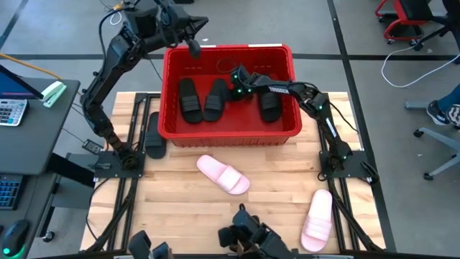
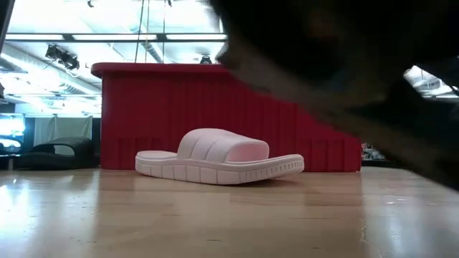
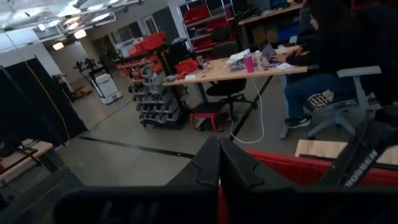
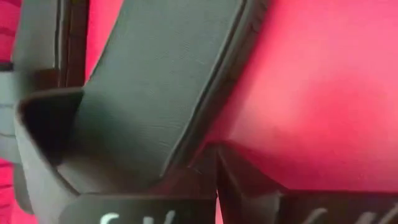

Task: Pick and place slides into bin
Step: Adjust the black slide in the red bin, then put the black slide into the bin

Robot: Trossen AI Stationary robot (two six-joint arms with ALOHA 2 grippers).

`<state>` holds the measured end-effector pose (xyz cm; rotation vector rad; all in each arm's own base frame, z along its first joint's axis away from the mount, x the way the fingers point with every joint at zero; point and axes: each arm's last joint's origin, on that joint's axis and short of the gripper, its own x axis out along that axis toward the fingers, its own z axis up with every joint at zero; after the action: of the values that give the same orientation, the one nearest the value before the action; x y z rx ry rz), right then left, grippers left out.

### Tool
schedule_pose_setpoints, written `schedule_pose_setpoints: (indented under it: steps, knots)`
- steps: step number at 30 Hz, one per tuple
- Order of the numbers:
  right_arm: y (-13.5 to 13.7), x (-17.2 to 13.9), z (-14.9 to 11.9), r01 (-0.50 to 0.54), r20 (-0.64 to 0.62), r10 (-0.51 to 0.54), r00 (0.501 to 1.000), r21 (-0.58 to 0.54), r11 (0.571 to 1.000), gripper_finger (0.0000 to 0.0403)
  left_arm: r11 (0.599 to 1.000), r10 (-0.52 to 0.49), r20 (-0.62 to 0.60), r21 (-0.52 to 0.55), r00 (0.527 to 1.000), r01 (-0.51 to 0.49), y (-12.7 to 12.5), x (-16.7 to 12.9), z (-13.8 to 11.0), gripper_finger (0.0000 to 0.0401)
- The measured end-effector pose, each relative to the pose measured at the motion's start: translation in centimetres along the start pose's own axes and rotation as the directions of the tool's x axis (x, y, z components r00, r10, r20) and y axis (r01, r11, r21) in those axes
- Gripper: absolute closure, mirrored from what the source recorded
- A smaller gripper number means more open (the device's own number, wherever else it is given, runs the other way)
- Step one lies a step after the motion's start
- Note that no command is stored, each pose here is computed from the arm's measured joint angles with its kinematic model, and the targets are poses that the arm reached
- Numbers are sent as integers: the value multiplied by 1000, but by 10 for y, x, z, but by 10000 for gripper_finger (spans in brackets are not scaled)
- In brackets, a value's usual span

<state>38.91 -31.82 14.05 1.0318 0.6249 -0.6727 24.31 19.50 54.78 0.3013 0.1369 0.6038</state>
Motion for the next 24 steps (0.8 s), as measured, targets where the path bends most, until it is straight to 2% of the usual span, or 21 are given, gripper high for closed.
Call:
schedule_pose_setpoints:
  steps: [7,11,15,18,21,24]
  knots:
    - [10,5,5,-95,87,92,992,35,995,403,1000,14,-1,10,1000,-14,3,-3,1,390]
    - [15,6,9,-185,101,183,978,9,983,403,1000,17,-6,10,1000,-17,4,-3,0,384]
    - [19,1,8,-167,107,167,980,-10,986,403,999,20,-32,26,999,-19,5,-4,-2,395]
    - [30,-20,15,-138,164,142,976,-33,990,403,997,50,-96,63,994,-44,5,-14,-4,396]
    - [48,-55,25,-156,222,179,959,-118,981,403,996,44,-193,80,980,-29,3,-35,-6,384]
    - [70,-102,33,-191,267,250,931,-230,954,403,1000,1,-310,13,951,3,-1,-58,-11,364]
